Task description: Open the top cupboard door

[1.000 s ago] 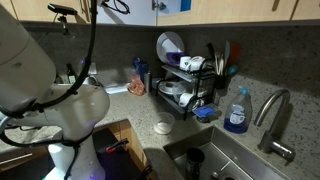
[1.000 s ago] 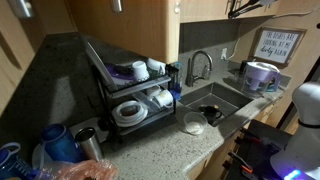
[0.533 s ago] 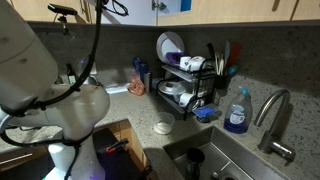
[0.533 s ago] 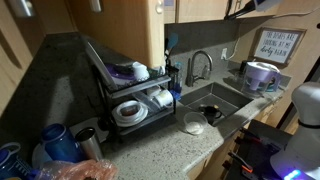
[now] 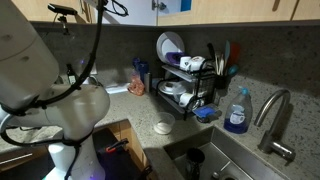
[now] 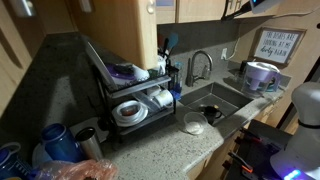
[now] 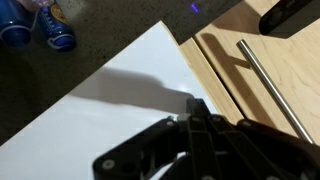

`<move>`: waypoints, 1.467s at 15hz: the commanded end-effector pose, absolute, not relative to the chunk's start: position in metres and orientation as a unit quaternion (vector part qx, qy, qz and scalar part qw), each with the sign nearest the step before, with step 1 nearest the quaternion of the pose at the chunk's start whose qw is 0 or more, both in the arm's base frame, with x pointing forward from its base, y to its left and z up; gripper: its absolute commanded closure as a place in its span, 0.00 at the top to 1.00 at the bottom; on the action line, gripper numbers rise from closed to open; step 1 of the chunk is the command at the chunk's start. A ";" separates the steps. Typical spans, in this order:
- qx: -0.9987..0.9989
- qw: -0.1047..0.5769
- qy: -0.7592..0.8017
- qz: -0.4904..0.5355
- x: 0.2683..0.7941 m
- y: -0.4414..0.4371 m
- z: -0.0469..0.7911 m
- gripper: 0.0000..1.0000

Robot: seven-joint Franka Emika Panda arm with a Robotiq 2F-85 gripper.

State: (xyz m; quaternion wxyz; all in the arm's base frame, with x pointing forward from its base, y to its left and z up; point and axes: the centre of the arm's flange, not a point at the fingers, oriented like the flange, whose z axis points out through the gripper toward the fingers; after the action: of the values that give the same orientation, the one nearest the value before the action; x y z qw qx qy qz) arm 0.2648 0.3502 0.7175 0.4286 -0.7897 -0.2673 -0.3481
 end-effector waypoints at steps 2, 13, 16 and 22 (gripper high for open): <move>-0.788 0.426 -0.265 -0.357 0.274 0.342 0.719 0.00; -0.836 0.286 -0.204 -0.421 0.319 0.256 0.710 0.00; -0.854 0.248 -0.181 -0.420 0.328 0.236 0.700 0.00; -0.892 0.183 -0.143 -0.388 0.336 0.197 0.679 0.00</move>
State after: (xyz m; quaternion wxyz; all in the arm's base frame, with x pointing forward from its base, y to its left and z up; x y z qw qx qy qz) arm 0.3476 0.2140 0.6852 0.2108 -0.8751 -0.1605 -0.4049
